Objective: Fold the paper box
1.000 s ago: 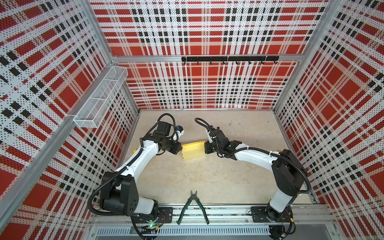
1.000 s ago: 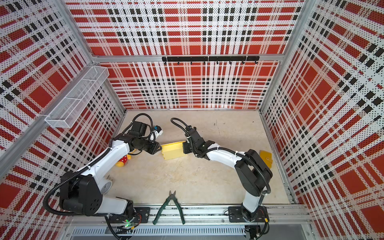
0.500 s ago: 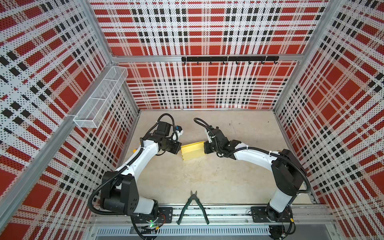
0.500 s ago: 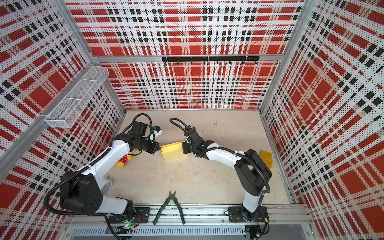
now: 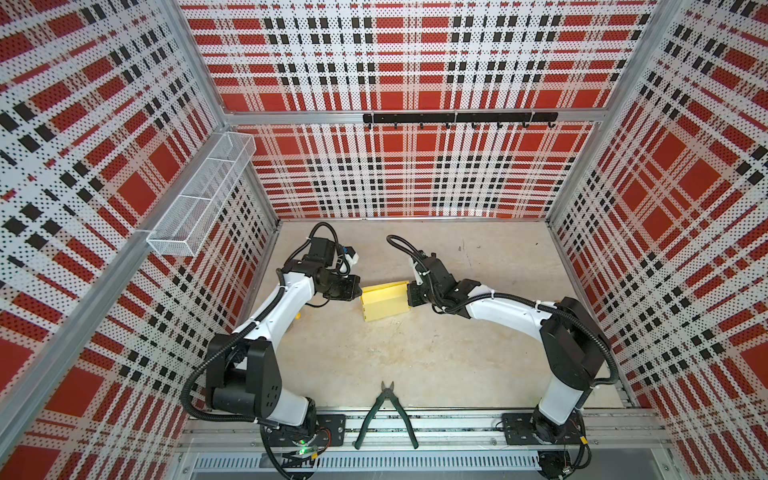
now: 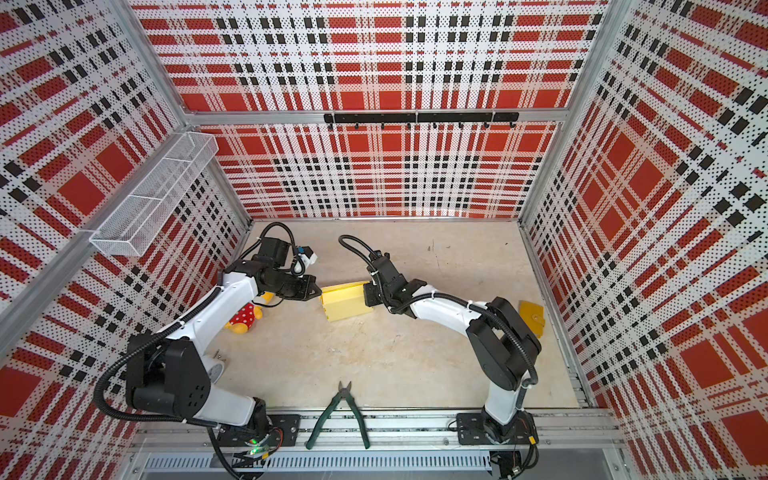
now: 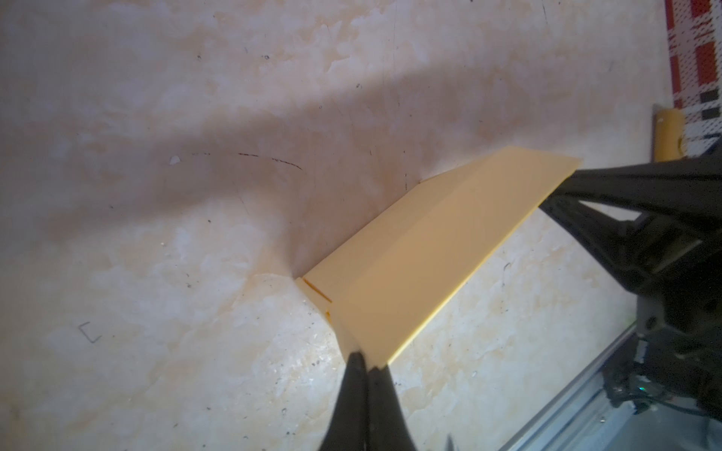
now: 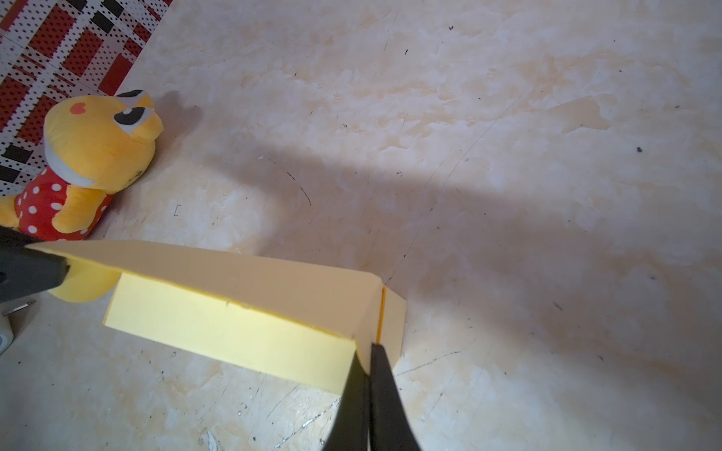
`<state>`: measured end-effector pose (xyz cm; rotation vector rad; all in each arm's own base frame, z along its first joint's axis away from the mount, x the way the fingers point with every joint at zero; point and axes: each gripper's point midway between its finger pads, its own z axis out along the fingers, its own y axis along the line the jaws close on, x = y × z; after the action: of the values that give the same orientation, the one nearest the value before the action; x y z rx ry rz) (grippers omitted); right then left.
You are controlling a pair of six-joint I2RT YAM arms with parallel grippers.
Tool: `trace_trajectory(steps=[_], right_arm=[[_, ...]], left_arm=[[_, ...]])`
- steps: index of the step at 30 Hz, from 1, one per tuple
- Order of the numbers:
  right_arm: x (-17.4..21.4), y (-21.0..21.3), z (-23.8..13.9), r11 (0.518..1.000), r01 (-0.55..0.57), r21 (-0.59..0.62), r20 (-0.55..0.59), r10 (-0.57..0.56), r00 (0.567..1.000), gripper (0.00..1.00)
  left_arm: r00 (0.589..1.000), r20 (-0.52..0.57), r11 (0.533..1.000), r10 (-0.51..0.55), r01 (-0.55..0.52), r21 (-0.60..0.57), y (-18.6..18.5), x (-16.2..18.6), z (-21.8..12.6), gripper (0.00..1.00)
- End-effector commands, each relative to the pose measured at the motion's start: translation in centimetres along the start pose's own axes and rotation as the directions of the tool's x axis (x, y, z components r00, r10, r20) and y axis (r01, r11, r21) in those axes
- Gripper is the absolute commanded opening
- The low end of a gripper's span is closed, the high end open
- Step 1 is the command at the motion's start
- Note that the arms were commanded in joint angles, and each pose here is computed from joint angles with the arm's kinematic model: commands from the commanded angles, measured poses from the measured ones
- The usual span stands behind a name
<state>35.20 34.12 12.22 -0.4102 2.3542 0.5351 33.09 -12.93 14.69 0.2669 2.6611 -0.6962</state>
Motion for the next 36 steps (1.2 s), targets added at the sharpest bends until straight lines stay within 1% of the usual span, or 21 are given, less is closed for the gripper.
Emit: trace_trajectory(steps=[1,5,9,12,16,21,24,29,32,36], right_arm=[[3.4,-0.3,1.3,1.000,-0.005,0.014,-0.116,0.007,0.993,0.00],[3.6,-0.2,1.4,1.000,-0.003,0.008,-0.120,0.004,0.993,0.00],[3.7,-0.3,1.3,1.000,0.003,0.007,-0.123,-0.002,0.992,0.00],[3.8,-0.3,1.4,1.000,0.007,0.005,-0.128,-0.007,0.992,0.00],[3.9,-0.3,1.5,1.000,0.009,0.008,-0.132,-0.008,0.991,0.00],[3.7,-0.2,1.3,1.000,0.002,0.006,-0.123,-0.002,0.992,0.00],[3.4,0.1,1.3,1.000,-0.005,-0.007,-0.113,0.004,0.994,0.00],[3.5,0.5,1.1,1.000,-0.013,-0.014,-0.100,0.011,0.995,0.00],[3.8,0.6,1.0,0.999,-0.028,-0.017,-0.097,0.027,0.995,0.00],[3.9,0.5,0.8,0.999,-0.034,-0.011,-0.091,0.033,0.995,0.00]], left_arm=[[0.995,0.004,0.983,-0.097,0.095,0.155,-2.5,-0.8,-0.2,0.00],[0.987,-0.007,0.963,-0.160,0.157,0.218,-3.1,-1.0,-0.3,0.00],[0.979,-0.016,0.948,-0.202,0.200,0.248,-3.2,-1.0,-0.2,0.00],[0.978,-0.017,0.943,-0.208,0.205,0.263,-3.2,-0.8,0.0,0.00],[0.979,-0.012,0.952,-0.204,0.201,0.229,-2.4,-0.7,0.2,0.00],[0.989,-0.010,0.979,-0.147,0.147,0.143,-0.9,0.2,1.1,0.00],[0.992,-0.004,0.986,-0.130,0.130,0.105,-0.1,0.6,1.9,0.02],[0.987,0.042,0.985,-0.153,0.149,0.090,0.5,0.5,2.8,0.01],[0.984,0.044,0.981,-0.172,0.167,0.097,0.3,0.6,3.3,0.01],[0.990,0.023,0.986,-0.140,0.137,0.100,-0.4,1.0,3.8,0.00]])
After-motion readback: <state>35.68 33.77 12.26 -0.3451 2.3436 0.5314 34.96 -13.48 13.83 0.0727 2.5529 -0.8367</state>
